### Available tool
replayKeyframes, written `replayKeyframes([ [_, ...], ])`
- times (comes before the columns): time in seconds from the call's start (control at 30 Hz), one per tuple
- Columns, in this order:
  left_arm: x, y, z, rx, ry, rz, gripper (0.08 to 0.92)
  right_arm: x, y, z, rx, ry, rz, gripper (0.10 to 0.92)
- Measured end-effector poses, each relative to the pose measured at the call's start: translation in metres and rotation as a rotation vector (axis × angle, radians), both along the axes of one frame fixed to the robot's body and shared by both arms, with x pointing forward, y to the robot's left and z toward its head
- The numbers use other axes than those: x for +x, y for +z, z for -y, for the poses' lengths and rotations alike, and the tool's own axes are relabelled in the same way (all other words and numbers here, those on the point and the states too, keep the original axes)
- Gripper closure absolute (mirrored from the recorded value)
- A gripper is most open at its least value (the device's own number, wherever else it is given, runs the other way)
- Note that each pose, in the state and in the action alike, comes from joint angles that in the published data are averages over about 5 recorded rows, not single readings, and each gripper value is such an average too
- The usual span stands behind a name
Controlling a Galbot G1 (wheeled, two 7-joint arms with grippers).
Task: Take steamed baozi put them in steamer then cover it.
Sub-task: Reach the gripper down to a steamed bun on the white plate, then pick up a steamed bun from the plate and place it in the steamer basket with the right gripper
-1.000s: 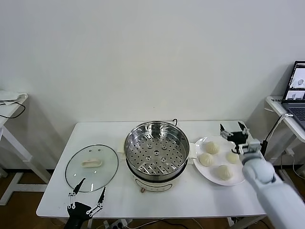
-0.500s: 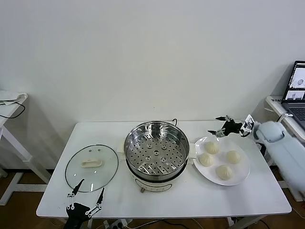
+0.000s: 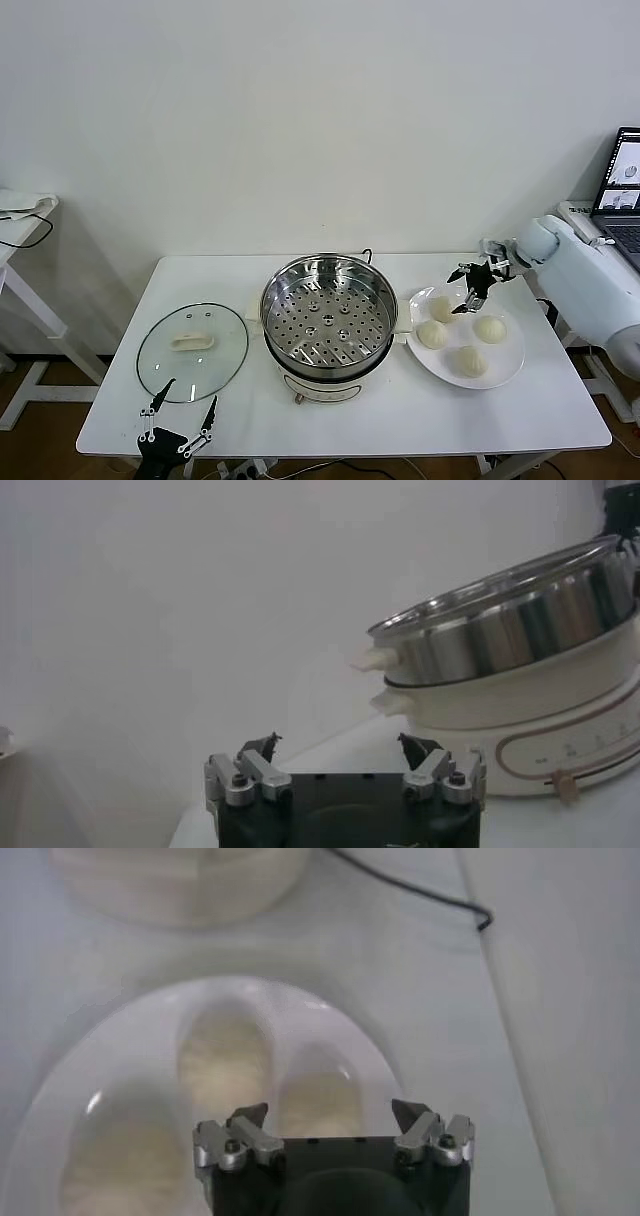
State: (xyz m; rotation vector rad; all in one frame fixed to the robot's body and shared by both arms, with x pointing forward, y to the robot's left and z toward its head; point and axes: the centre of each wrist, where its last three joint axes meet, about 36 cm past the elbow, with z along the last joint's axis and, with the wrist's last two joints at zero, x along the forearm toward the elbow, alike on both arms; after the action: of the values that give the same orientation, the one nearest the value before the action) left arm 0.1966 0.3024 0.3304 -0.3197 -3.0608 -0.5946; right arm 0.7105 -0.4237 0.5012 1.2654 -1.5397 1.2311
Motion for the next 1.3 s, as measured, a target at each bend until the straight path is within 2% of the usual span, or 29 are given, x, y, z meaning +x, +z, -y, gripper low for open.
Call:
replayKeyframes([
  [0.4, -0.002, -0.005, 0.002, -0.008, 0.001, -0.008, 0.177, 0.013, -0.02, -0.03, -0.099, 0.045, -0.022, 0.204],
  [0.97, -0.003, -0.009, 0.001, -0.009, 0.005, -0.012, 0.177, 0.015, -0.035, -0.046, -0.138, 0.071, -0.03, 0.365],
  [1.3, -0.001, -0.009, 0.0, -0.006, 0.007, -0.009, 0.177, 0.016, -0.007, -0.045, -0.136, 0.122, 0.018, 0.402],
])
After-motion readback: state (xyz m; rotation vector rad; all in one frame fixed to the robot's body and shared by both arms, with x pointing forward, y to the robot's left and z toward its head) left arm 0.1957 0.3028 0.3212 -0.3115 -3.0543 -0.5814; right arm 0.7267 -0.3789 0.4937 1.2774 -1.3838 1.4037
